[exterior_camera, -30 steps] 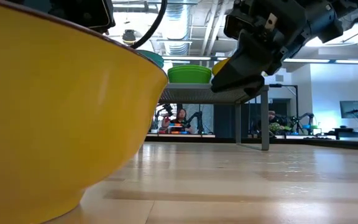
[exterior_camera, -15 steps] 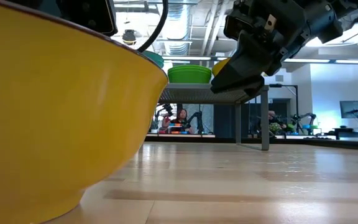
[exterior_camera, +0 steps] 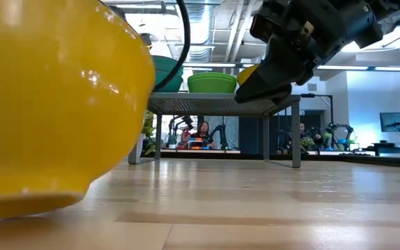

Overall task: Pick & Place Mini bowls
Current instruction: Stack the yellow and white patterned bowl on the other yellow and white patterned bowls on the shelf

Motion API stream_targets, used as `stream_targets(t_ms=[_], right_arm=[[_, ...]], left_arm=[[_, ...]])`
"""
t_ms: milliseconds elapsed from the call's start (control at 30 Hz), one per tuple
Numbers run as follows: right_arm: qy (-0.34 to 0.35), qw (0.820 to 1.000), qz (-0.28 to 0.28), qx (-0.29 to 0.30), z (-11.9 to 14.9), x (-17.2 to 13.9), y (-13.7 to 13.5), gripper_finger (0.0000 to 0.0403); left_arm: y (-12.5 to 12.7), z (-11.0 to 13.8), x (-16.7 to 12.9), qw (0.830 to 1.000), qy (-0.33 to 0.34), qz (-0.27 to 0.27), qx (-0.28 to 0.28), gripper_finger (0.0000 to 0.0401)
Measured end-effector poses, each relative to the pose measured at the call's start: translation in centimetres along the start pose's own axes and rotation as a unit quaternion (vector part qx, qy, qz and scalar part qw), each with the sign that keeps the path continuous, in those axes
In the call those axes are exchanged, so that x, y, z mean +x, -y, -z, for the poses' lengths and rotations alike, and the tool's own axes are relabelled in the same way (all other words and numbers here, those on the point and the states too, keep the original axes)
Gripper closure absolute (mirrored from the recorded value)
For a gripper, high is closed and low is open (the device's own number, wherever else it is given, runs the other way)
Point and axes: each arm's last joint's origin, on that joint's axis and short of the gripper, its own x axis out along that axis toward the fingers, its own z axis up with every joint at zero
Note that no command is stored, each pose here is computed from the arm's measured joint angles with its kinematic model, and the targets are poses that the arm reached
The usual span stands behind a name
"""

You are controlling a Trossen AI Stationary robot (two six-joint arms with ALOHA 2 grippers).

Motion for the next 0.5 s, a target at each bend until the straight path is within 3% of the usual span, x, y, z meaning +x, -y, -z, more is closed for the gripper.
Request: stream_targets(t_ms=[133,267,500], right_arm=[[-0.001,0.996,0.002,-0.084,0.0,0.0,0.1,0.0326],[0.013,0.995,-0.009,-0.101,-0.2,0.2,0.0,0.0326],[0.077,0.978,-0.100,-0.168,-2.1,-0.2,-1.7,0.0315]], left_arm=[[-0.4,0.0,0.3,1.000,-0.006,-0.002,-0.003,0.0345],[-0.5,-1.0,-0.5,1.000,0.011,0.009,-0.008,0.0388],[-2.1,-2.7,-4.2,0.998,0.038,-0.034,-0.038,0.0388]])
